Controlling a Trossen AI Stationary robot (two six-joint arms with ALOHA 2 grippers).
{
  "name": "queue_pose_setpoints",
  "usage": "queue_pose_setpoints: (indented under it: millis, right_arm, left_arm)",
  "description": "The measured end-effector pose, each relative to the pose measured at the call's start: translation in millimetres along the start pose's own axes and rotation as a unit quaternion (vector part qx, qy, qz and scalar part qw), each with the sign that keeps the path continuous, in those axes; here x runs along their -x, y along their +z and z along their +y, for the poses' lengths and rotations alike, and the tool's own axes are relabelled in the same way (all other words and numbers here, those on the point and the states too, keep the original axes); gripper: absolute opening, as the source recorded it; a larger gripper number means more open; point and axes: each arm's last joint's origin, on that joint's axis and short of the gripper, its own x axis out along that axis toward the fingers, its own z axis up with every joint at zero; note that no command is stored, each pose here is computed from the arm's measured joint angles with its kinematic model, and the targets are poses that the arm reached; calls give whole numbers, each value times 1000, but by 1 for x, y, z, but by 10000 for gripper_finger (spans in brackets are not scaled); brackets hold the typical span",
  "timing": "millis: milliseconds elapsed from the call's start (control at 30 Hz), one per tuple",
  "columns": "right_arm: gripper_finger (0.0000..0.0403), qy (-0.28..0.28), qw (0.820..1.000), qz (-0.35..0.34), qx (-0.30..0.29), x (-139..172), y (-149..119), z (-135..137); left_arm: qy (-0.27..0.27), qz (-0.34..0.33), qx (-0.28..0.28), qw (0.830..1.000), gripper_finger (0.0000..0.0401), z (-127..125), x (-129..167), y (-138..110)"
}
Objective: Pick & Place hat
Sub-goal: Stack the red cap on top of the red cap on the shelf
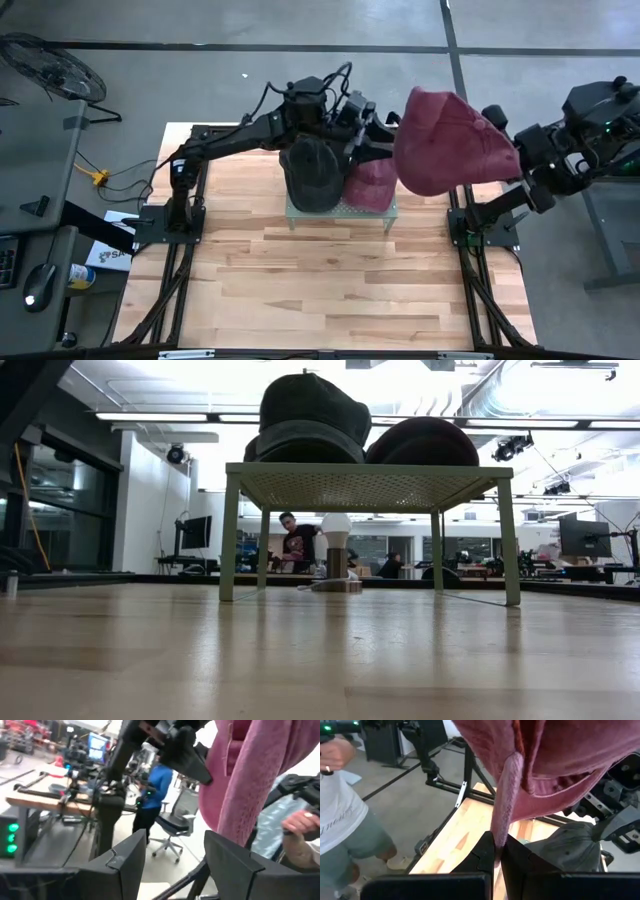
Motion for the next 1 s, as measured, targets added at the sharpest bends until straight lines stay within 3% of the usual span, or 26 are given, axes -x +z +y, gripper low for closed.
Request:
queue_pose_setpoints:
  millis: [433,800,1000]
  right_arm:
    - [7,-5,1000,1,-16,13,-6,2]
    - [7,-11,1000,-2,-19,20,-8,2]
    - [7,-13,1000,3,-20,17,-7,2]
  left_arm:
    - [-113,14,-1,993,197,-12,-8,-5]
    - [-165,28,-6,986,197,-17,-8,-4]
    - [-137,13,-9,990,197,-18,-9,-3]
